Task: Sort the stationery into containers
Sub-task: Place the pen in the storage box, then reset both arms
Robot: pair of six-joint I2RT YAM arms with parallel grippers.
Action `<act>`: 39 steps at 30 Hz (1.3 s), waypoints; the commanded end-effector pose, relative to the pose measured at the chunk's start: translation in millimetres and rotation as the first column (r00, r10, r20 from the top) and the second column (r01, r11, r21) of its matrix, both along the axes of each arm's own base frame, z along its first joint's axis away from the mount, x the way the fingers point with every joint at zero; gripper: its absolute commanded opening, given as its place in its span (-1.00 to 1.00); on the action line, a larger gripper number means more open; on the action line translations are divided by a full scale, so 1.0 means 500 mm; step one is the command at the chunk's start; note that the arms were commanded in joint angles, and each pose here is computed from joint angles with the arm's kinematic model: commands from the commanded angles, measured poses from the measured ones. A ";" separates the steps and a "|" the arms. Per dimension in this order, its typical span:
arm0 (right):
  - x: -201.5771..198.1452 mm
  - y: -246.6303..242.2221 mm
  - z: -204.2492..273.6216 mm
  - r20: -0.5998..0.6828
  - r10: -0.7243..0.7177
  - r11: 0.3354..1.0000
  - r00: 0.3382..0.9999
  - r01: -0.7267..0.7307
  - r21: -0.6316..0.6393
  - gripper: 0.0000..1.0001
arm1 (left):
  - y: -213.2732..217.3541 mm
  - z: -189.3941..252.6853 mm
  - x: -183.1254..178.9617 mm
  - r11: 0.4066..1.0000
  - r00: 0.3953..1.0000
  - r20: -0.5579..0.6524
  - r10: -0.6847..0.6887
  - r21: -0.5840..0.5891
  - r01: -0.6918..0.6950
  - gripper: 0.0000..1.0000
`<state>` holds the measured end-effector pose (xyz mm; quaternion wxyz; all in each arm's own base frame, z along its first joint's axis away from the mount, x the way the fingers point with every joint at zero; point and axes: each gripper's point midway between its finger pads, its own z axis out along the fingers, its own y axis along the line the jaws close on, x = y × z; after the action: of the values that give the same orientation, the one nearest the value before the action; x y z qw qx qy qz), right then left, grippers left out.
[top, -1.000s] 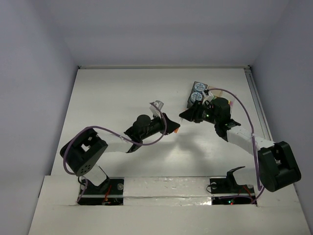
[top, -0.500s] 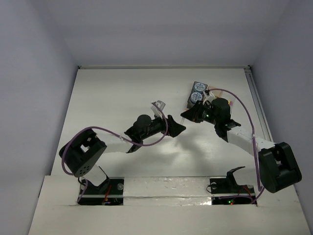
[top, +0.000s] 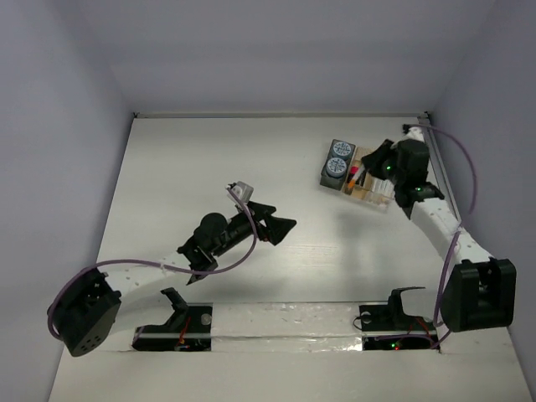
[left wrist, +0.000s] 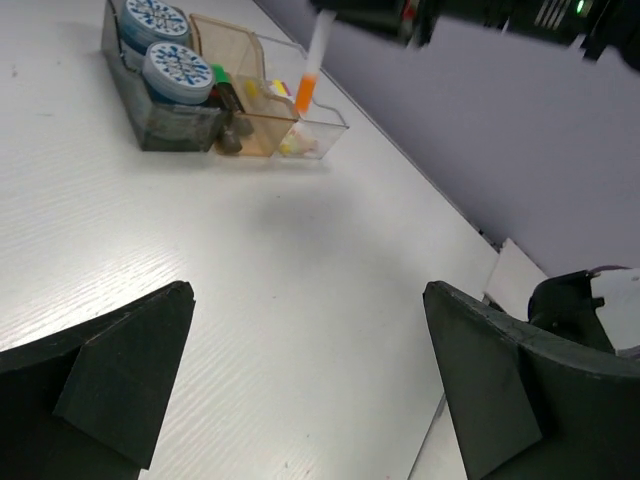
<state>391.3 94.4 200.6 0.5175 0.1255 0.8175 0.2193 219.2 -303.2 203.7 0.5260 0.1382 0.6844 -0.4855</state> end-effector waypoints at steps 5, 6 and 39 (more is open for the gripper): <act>0.081 -0.304 0.032 -0.005 -0.428 0.889 0.904 0.420 -0.184 -1.00 | 0.049 0.001 -0.017 0.999 0.998 0.043 0.053 0.009 -0.053 0.98; 0.100 -0.318 0.029 -0.015 -0.443 0.881 0.896 0.432 -0.193 -1.00 | 0.051 0.002 -0.020 0.999 0.998 0.043 0.050 0.012 -0.050 0.98; 0.101 -0.258 -0.128 -0.302 -0.251 0.963 0.920 0.204 -0.177 0.50 | 0.080 0.032 -0.021 0.995 0.993 0.053 0.103 -0.009 -0.102 0.98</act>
<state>439.3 -37.3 101.7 0.3651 0.2268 0.9006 0.0637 204.4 -263.9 208.1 0.5532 0.1196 0.6866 -0.4563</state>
